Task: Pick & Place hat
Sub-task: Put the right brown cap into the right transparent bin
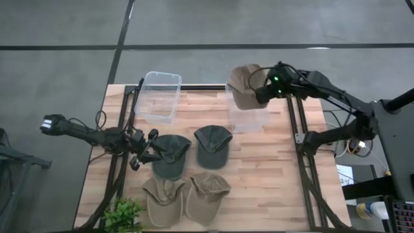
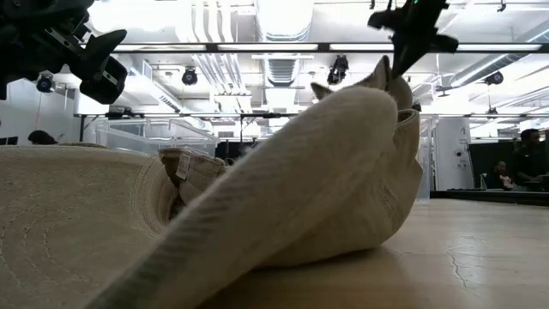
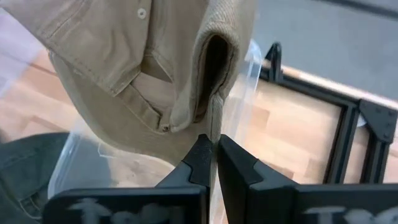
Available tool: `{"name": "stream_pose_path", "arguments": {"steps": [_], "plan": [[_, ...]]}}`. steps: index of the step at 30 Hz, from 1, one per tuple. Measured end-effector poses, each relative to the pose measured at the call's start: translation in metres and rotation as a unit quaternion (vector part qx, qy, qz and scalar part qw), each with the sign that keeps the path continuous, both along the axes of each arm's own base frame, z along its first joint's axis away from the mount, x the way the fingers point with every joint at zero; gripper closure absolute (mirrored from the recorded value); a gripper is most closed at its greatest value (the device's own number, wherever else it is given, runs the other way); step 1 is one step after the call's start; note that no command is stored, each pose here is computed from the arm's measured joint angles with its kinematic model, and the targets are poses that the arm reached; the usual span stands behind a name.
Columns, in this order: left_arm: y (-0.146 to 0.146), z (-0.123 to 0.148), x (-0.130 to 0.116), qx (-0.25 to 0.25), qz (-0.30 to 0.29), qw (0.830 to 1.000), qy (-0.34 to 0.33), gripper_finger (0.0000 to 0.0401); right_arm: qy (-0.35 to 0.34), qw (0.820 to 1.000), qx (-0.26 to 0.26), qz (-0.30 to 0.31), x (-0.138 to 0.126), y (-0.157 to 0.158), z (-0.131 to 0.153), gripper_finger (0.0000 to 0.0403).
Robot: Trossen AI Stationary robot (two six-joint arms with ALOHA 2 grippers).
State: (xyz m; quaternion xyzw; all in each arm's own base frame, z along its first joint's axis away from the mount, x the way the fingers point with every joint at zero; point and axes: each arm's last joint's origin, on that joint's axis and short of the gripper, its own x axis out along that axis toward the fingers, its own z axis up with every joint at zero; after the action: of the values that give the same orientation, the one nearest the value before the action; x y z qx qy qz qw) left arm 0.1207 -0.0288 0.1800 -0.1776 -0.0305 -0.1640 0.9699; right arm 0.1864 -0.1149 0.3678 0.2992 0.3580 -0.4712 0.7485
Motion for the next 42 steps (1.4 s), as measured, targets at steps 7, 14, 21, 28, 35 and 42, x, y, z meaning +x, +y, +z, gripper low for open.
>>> {"name": "stream_pose_path", "arguments": {"steps": [7, 14, 21, 28, 35, 42], "plan": [[0.000, 0.000, 0.000, 0.000, 0.000, 1.000, 0.000, 0.0213, 0.017, 0.998, 0.061, -0.004, 0.014, -0.021, -0.020, 0.0391], [0.000, 0.000, 0.000, 0.000, 0.000, 1.000, 0.000, 0.0213, 0.040, 0.994, 0.105, -0.008, 0.028, -0.036, -0.040, 0.0390], [0.000, 0.000, 0.000, 0.000, 0.001, 1.000, 0.000, 0.0213, 0.060, 0.988, 0.140, -0.004, 0.041, -0.045, -0.058, 0.0390], [0.000, 0.000, 0.000, 0.000, 0.001, 1.000, 0.000, 0.0213, 0.073, 0.984, 0.160, 0.001, 0.048, -0.049, -0.069, 0.0374], [0.000, 0.000, 0.000, 0.000, 0.000, 1.000, 0.000, 0.0213, 0.075, 0.984, 0.158, 0.011, 0.048, -0.049, -0.068, 0.0284], [0.000, 0.000, 0.000, 0.000, 0.000, 1.000, 0.000, 0.0213, 0.028, 0.988, 0.148, 0.032, 0.041, -0.042, -0.042, 0.0210]]}}
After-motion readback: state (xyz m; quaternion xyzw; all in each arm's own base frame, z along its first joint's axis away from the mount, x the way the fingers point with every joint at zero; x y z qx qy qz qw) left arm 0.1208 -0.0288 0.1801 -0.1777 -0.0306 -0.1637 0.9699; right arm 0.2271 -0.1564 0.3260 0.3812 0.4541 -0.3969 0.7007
